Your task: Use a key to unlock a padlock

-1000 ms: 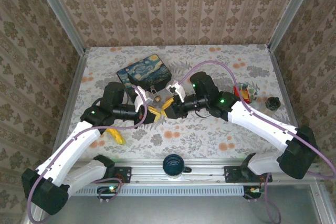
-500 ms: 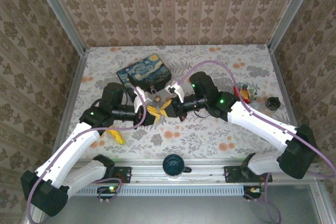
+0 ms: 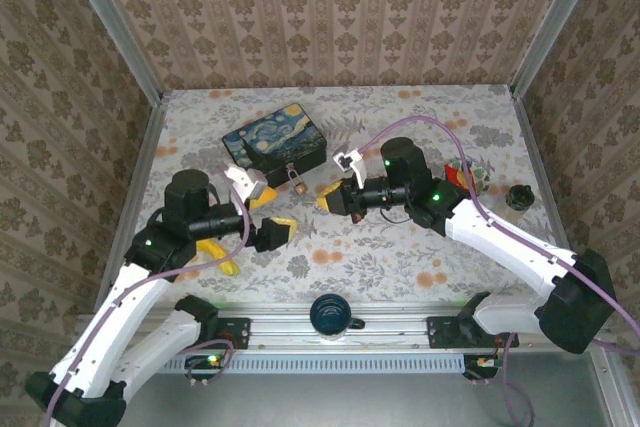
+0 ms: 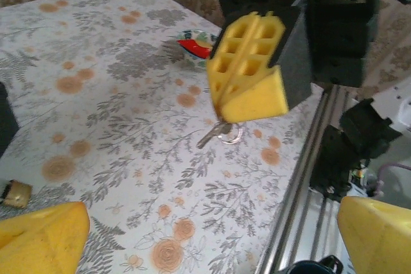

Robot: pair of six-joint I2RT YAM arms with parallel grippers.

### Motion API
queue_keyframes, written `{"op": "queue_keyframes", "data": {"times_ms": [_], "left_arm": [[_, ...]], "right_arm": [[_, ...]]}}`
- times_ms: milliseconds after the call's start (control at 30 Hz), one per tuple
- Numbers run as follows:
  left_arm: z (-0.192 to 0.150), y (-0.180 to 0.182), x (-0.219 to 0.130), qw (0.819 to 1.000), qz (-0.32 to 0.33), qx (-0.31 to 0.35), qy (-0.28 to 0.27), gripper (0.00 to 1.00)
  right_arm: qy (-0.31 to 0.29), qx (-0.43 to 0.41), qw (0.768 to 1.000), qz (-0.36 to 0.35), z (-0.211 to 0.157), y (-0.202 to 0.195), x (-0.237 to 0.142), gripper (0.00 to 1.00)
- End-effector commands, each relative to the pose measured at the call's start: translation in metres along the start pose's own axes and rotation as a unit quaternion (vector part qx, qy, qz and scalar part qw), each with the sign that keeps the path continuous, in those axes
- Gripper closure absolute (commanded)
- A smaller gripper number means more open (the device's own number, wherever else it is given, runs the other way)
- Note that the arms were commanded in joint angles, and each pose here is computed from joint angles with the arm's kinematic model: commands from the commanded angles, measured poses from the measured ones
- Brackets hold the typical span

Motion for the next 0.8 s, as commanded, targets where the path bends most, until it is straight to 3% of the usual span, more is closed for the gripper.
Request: {"op": "queue_keyframes", "data": {"times_ms": [0,133,300,367,433,500,767], "left_arm": [[0.008,0.016,-0.001,0.998,0.048,-0.026,-0.023,0.00],[0.016,0.027,0.001,0.995,0.073,-0.048,-0.048,0.00],[0.029,0.019,0.007,0.995,0.027,-0.056,-0.075,0.01],[0.032,0.010,0.012,0.996,-0.017,-0.050,-0.078,0.09],[0.034,0.004,0.017,0.995,-0.050,-0.052,-0.073,0.26],[0.032,0.002,0.023,0.994,-0.072,-0.055,-0.059,0.33],[0.022,-0.004,0.035,0.988,-0.130,-0.077,-0.024,0.35]], "right_arm": [[-0.025,0.010,1.000,-0.008,0.011,0.001,-0.005,1.00],[-0.027,0.018,0.999,-0.007,0.010,0.001,-0.007,1.00],[-0.038,0.021,0.999,-0.007,0.009,0.000,-0.009,1.00],[-0.045,0.022,0.999,-0.002,0.010,0.002,-0.008,1.00],[-0.052,0.023,0.998,0.000,0.011,0.002,-0.009,1.00],[-0.057,0.025,0.998,0.005,0.013,0.003,-0.009,1.00],[-0.084,0.038,0.995,0.046,0.022,0.014,-0.015,1.00]]}}
Point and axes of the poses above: each hand's point on the last joint's axis, 136 mm out from that joint toward the fingers, its own x axis out along the fingers, its own y axis along the line the jaws close on, z = x × y, the point moved 2 cm from there along -x, back along the fingers, and after that the axes turned 3 degrees about -x, right-handed, at the moved point
